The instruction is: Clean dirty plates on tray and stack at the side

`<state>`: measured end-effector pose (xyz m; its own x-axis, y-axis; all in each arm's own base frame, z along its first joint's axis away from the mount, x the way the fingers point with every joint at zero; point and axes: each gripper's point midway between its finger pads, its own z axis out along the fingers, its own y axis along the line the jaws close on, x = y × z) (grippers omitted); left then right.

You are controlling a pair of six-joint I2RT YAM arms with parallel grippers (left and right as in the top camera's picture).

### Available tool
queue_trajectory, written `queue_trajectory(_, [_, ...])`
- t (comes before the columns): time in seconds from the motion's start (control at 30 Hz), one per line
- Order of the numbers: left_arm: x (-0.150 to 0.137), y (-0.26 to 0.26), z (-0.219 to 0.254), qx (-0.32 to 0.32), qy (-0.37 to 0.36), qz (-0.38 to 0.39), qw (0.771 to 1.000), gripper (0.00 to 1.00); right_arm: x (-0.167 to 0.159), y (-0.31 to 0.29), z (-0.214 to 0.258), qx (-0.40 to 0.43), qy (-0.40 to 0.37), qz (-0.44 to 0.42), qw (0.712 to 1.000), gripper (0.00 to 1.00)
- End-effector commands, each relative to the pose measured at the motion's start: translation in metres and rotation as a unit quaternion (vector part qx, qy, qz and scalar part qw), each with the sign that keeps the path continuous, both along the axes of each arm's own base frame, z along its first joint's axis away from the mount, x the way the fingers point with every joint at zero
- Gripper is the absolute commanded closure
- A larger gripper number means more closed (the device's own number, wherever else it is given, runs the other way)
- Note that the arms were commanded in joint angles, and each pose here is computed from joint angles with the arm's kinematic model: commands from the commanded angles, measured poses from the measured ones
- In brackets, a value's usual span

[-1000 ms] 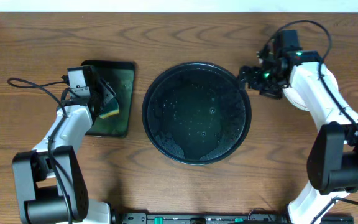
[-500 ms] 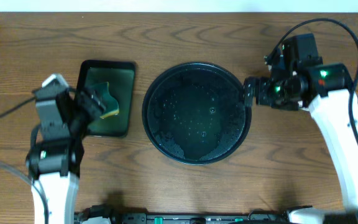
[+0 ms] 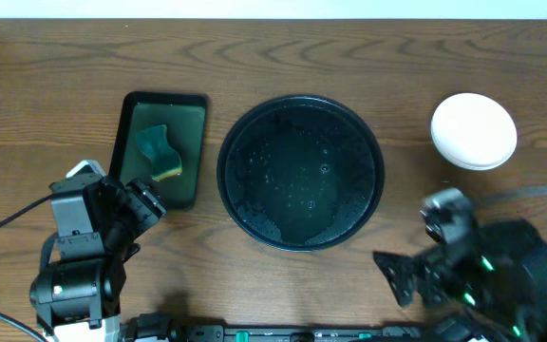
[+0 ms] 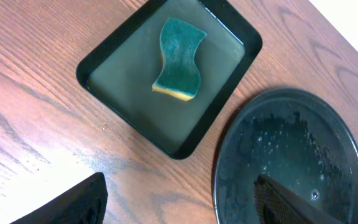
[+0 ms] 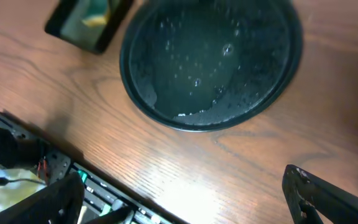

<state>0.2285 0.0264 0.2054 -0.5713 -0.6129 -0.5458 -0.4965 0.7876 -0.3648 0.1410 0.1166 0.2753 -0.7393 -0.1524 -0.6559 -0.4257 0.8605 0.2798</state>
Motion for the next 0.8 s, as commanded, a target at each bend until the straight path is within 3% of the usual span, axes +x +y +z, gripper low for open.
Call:
queue_trajectory(0.0, [0.0, -0.001, -0.002, 0.001, 0.005, -0.006, 1.0, 0.25, -0.007, -0.007, 0.008, 0.016, -0.038, -0.003, 0.999, 0.01])
queue_trajectory(0.2, [0.0, 0.0, -0.003, 0.001, 0.007, -0.006, 1.0, 0.24, -0.025, -0.018, 0.016, 0.034, -0.066, -0.003, 0.997, 0.01])
queue_trajectory(0.47, [0.0, 0.0, -0.003, 0.001, 0.007, -0.006, 1.0, 0.24, -0.041, -0.028, -0.006, 0.004, -0.018, -0.001, 1.0, 0.01])
queue_trajectory(0.77, [0.0, -0.001, -0.003, 0.001, 0.007, -0.006, 1.0, 0.24, -0.004, -0.024, -0.009, 0.003, -0.093, -0.024, 0.995, 0.01])
